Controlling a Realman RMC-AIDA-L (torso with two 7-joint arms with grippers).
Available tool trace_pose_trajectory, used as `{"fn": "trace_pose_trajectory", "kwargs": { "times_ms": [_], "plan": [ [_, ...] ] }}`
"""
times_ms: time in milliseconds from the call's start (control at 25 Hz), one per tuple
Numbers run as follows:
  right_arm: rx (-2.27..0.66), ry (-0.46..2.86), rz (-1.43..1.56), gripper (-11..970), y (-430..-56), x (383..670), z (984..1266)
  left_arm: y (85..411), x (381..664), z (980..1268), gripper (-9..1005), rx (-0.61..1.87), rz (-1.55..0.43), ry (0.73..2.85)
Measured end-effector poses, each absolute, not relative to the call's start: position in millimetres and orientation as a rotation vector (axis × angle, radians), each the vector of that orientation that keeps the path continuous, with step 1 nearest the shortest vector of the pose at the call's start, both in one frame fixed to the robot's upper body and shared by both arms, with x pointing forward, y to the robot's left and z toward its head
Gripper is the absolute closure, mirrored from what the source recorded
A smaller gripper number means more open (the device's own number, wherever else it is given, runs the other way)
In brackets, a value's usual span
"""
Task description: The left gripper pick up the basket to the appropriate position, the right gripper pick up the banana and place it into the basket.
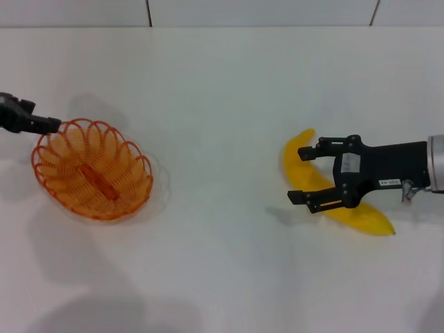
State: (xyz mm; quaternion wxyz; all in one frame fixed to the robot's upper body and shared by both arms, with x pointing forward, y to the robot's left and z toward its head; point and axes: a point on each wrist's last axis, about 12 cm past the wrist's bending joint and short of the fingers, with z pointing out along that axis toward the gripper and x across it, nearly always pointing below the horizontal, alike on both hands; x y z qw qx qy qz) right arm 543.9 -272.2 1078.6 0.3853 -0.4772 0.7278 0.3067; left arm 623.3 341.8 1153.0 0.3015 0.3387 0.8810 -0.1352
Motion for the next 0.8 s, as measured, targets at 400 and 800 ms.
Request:
{"fn": "trace_pose_trajectory", "kwargs": {
  "times_ms": [400, 800],
  "plan": [
    [-1.218, 1.853, 0.783, 65, -271, 545, 1079, 324, 631, 1135, 300, 0.964, -0.353, 2.364],
    [-1.218, 1.852, 0.785, 66, -271, 545, 1079, 318, 630, 1126, 299, 0.978, -0.340, 2.377]
  ]
}}
